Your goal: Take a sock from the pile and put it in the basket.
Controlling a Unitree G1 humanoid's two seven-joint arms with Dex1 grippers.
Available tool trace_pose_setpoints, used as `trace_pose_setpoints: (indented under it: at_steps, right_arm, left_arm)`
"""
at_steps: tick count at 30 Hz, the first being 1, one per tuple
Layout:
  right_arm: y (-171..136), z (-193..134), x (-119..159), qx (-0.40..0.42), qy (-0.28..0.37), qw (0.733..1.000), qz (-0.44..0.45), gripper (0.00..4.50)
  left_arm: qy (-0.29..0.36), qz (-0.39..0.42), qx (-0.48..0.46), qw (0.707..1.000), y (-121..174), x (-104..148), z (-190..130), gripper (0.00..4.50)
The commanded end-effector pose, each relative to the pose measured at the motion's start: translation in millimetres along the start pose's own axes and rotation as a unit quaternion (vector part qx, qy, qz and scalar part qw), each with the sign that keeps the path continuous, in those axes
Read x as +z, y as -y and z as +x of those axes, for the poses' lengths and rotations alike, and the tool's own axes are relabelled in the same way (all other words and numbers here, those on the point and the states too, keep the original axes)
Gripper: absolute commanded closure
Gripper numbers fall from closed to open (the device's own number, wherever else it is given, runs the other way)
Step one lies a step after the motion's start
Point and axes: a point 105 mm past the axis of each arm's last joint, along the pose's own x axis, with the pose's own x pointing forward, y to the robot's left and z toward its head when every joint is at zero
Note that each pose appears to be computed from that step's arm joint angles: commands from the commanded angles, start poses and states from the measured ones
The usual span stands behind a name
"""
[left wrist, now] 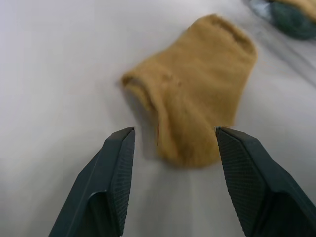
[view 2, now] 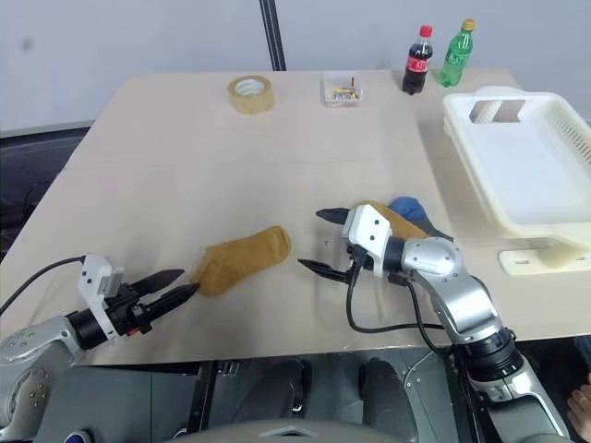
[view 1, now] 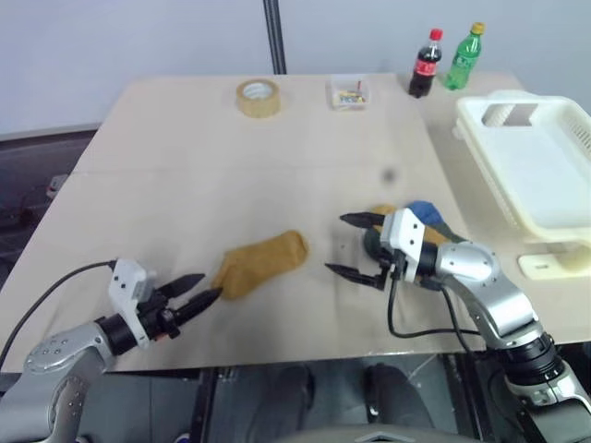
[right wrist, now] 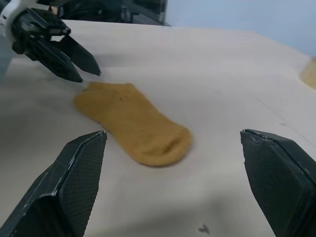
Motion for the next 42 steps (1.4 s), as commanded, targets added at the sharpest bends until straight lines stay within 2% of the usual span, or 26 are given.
trace_pose_setpoints:
  at_steps: [1,11,14,15,16,18,19,22,26,31,34,36,38,42]
  right_arm:
    - [-1,0,10,0.008,0.015,0.999,-0.032,0.0]
    - [2,-29,6,0.018,-0.014,0.999,-0.035,0.0]
    - [5,-29,7,0.006,-0.013,0.999,-0.035,0.0]
    - [6,-30,7,0.002,-0.012,0.999,-0.035,0.0]
    - [6,-31,7,-0.001,-0.013,0.999,-0.036,0.0]
    - [7,-32,6,-0.009,-0.015,0.999,-0.038,0.0]
    - [8,-33,6,-0.013,-0.015,0.999,-0.038,0.0]
    - [9,-34,6,-0.022,-0.014,0.999,-0.038,0.0]
    - [11,-37,6,-0.035,-0.012,0.999,-0.04,0.0]
    - [14,-45,5,-0.05,-0.017,0.998,-0.04,0.0]
    - [16,-51,4,-0.062,-0.021,0.997,-0.036,0.0]
    - [17,-55,4,-0.07,-0.026,0.997,-0.034,0.0]
    - [18,-59,3,-0.08,-0.029,0.996,-0.031,0.0]
    - [17,-64,0,-0.093,-0.041,0.995,-0.024,0.0]
  left_arm:
    - [-0.001,-0.01,0.044,0.999,7,-6,12,1.73]
    - [-0.012,-0.03,0.046,0.998,7,-14,27,1.73]
    - [-0.012,-0.037,0.023,0.999,8,-13,29,2.47]
    - [-0.013,-0.036,0.023,0.999,7,-13,29,3.08]
    - [-0.011,-0.036,0.025,0.999,4,-12,30,3.4]
    - [-0.002,-0.038,0.029,0.999,1,-9,31,4.38]
    - [0.008,-0.037,0.032,0.999,-1,-5,31,4.48]
    - [0.04,-0.033,0.045,0.998,-3,10,24,4.48]
    - [0.107,-0.078,0.047,0.99,-9,42,0,4.48]
    - [0.058,-0.096,-0.021,0.993,-15,76,-51,4.48]
    - [0.022,-0.091,-0.079,0.992,-7,113,-69,4.48]
    - [-0.05,-0.063,-0.13,0.988,13,124,-60,4.48]
    - [-0.089,-0.042,-0.159,0.982,26,128,-39,4.48]
    - [-0.154,-0.02,-0.185,0.97,45,95,20,4.48]
